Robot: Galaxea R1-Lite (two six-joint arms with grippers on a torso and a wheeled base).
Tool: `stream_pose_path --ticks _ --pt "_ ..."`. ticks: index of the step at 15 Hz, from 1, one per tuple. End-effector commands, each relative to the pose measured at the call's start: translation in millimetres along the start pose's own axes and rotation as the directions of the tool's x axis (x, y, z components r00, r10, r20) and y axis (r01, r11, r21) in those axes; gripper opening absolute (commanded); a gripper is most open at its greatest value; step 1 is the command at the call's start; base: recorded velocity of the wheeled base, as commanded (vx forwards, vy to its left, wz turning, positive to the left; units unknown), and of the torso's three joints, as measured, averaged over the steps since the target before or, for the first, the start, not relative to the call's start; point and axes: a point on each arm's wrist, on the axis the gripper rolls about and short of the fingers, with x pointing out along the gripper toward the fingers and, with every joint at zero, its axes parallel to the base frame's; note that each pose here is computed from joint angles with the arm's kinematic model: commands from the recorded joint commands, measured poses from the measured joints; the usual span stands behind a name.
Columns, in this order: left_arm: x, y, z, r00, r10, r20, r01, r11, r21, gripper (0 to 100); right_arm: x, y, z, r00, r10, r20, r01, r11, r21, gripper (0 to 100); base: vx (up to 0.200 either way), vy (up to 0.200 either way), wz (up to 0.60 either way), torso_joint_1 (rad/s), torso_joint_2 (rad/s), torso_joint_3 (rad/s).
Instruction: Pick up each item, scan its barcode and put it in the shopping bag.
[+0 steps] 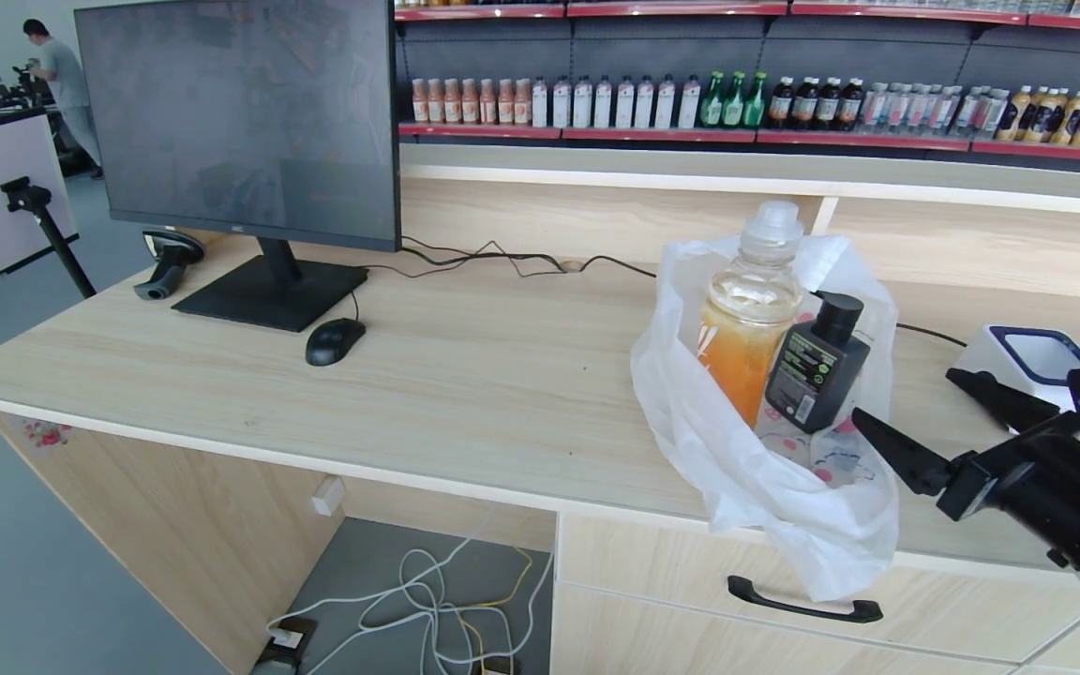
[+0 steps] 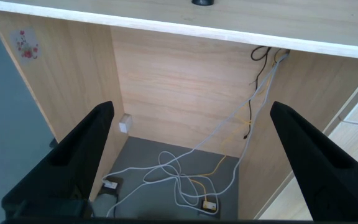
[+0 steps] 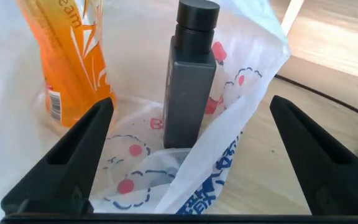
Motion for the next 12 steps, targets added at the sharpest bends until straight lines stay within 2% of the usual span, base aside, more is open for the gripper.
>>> stream_pose_path --ticks 1,2,5,8,11,12 --pt "0 0.0 0.0 1.0 0.0 0.0 0.0 1.0 0.0 100 -53 3 24 0.993 -0.059 0.101 0.059 0.998 0.006 100 0.0 0.0 0.0 0.0 0.0 0.0" --pt "0 0.0 0.0 1.0 0.0 0.0 0.0 1.0 0.0 100 -64 1 28 0.99 -0.092 0.104 0.09 0.996 0.026 100 0.0 0.0 0.0 0.0 0.0 0.0" --pt "0 0.0 0.0 1.0 0.0 0.0 0.0 1.0 -0.002 100 -111 18 26 0.998 -0.067 -0.006 0.068 0.996 0.057 100 0.0 0.0 0.0 0.0 0.0 0.0" --pt "0 0.0 0.0 1.0 0.002 0.001 -0.002 1.0 -0.003 100 -173 43 1 0.993 -0.043 -0.112 0.051 0.996 0.067 100 0.0 0.0 0.0 0.0 0.0 0.0" --pt "0 0.0 0.0 1.0 0.0 0.0 0.0 1.0 -0.003 100 -212 60 -27 0.989 -0.043 -0.139 0.054 0.996 0.074 100 0.0 0.0 0.0 0.0 0.0 0.0" --pt "0 0.0 0.0 1.0 0.0 0.0 0.0 1.0 -0.003 100 -212 60 -27 0.989 -0.043 -0.139 0.054 0.996 0.074 100 0.0 0.0 0.0 0.0 0.0 0.0"
